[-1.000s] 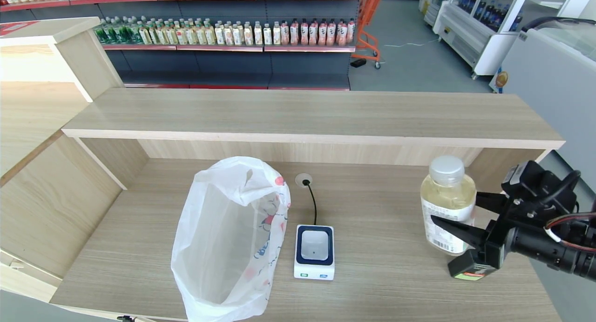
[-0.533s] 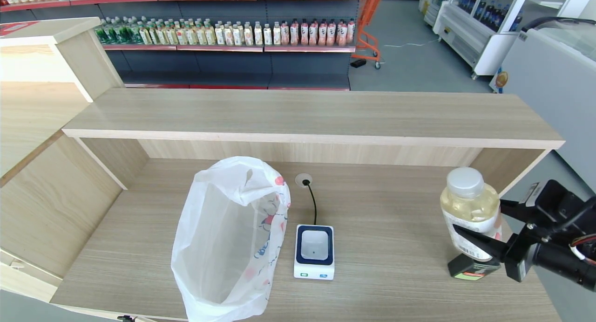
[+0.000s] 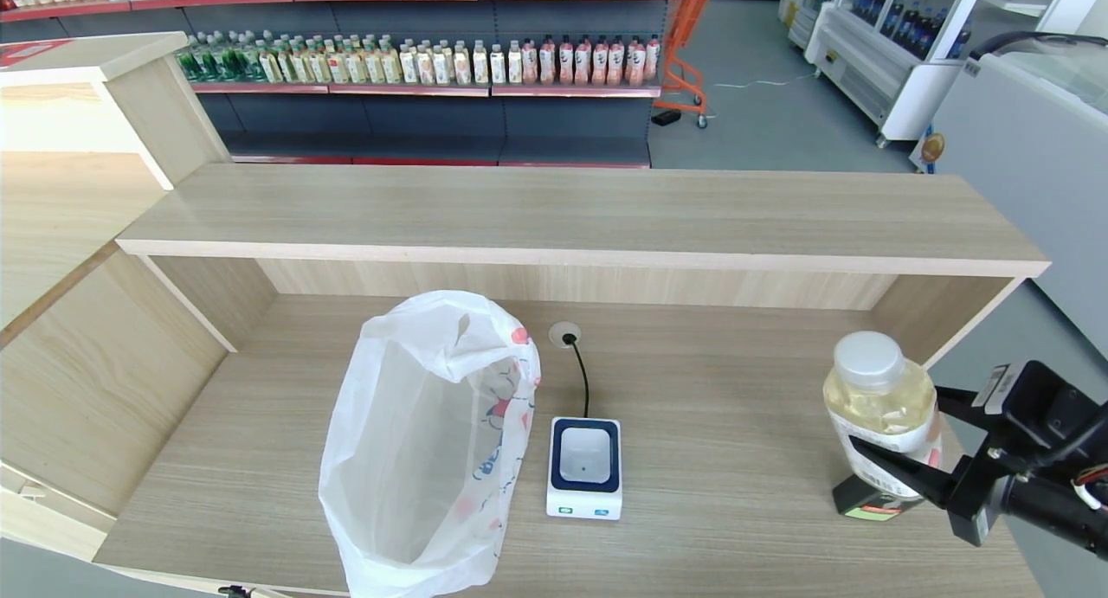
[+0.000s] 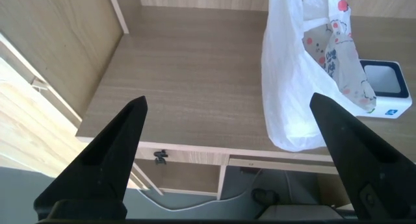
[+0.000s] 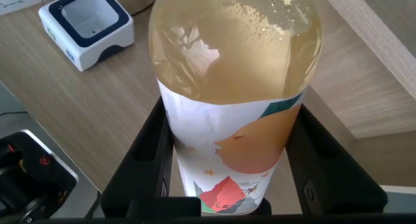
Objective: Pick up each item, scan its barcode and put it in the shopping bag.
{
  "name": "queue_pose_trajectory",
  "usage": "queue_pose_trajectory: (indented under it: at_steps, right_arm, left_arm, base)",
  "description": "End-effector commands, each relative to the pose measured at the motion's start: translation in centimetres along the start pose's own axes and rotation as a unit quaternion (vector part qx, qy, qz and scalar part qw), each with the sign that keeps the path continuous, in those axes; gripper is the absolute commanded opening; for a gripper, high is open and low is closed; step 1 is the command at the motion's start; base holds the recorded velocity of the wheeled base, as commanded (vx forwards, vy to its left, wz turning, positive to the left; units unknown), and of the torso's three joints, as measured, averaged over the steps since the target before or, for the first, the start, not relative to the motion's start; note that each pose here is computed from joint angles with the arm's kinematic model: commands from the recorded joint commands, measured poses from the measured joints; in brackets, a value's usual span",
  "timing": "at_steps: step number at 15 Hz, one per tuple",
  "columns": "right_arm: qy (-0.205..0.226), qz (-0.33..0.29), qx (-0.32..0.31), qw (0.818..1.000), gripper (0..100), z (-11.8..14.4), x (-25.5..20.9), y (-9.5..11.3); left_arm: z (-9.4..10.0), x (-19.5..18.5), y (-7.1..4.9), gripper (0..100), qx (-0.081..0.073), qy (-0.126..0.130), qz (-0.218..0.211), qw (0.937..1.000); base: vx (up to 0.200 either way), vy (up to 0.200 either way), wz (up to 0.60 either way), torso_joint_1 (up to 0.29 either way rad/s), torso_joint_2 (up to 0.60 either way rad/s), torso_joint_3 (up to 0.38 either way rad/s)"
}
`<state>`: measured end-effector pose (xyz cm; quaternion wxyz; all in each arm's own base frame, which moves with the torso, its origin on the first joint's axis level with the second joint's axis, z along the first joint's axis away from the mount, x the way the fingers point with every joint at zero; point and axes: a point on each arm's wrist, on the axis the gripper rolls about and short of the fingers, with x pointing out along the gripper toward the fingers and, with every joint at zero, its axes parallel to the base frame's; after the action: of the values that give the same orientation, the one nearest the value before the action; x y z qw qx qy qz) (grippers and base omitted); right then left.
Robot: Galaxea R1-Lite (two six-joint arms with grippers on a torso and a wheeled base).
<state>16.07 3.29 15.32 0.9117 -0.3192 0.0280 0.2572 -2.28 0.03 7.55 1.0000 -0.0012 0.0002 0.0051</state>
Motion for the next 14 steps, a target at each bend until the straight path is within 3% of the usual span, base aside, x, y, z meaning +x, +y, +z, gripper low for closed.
queue_pose_trajectory:
  at_steps: [1, 8, 12, 14]
  right_arm:
    - [-0.004, 0.002, 0.000, 1.000, 0, 0.1, -0.2, 0.1]
    - [-0.018, 0.016, 0.013, 1.000, 0, 0.5, 1.0, -0.6]
    - [0.000, 0.033, 0.011, 0.999, 0, -0.6, 3.3, -0.7]
    - [-0.001, 0.034, 0.004, 0.999, 0, -1.5, 5.6, -0.9]
  left_arm:
    - [0.0, 0.0, 0.0, 100, 0.000, 0.000, 0.000, 1.0000]
    - [0.0, 0.0, 0.0, 100, 0.000, 0.000, 0.000, 1.0000]
    - [0.0, 0.0, 0.0, 100, -0.001, 0.000, 0.000, 1.0000]
    - [0.0, 0.0, 0.0, 100, -0.001, 0.000, 0.000, 1.0000]
  base:
    - [0.000, 0.200, 0.00, -0.002, 0.00, 0.002]
    - [0.000, 0.200, 0.00, 0.003, 0.00, 0.005]
    - [0.000, 0.200, 0.00, 0.002, 0.00, 0.004]
    - [0.000, 0.000, 0.00, 0.000, 0.00, 0.000]
